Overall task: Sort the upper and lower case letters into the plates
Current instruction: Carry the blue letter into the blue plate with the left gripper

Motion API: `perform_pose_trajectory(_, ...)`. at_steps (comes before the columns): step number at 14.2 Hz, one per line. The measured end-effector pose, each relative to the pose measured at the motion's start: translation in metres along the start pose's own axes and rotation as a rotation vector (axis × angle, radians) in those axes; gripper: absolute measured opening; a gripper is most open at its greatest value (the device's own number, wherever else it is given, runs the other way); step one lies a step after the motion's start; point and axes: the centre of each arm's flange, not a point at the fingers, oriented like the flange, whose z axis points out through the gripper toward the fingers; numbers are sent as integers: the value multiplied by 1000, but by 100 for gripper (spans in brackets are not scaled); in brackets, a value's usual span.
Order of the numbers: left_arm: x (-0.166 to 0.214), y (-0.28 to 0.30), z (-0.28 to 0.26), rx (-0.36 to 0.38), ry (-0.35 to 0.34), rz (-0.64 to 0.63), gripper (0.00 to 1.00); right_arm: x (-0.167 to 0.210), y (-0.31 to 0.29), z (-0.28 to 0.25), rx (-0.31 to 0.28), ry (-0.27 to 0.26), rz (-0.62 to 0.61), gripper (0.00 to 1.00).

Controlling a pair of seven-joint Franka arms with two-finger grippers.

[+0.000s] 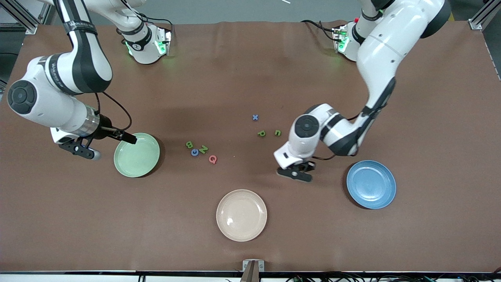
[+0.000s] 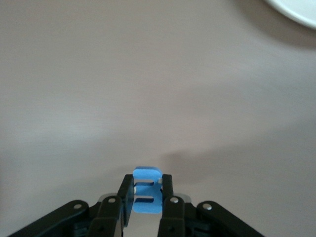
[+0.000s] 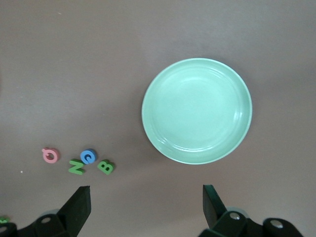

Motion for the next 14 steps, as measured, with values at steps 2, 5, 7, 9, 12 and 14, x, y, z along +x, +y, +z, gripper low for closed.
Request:
perform_pose_trajectory(2,11,-48,-23,27,12,-62,27,-4,-18,20,21,60,-26,100)
perform_pose_trajectory(5,11,-125,-23,41,-10,-156,27,-25,-39,95,30,120,-76,100)
perform_pose_trajectory(7,6,-182,-12,40,-36,-222,27,-44,-53,136,15,112,-116,100)
perform_pose_trajectory(9,-1,-221,-3,44,-55,-265,27,-57,-72,162,13,120,-158,100)
perform_pose_trajectory(12,-12,-261,12,47,-88,-319,27,-76,-99,196,11,135,-224,100)
perform_pose_trajectory(14,-23,-289,31,40,-120,-342,27,-87,-110,212,-6,137,-275,98)
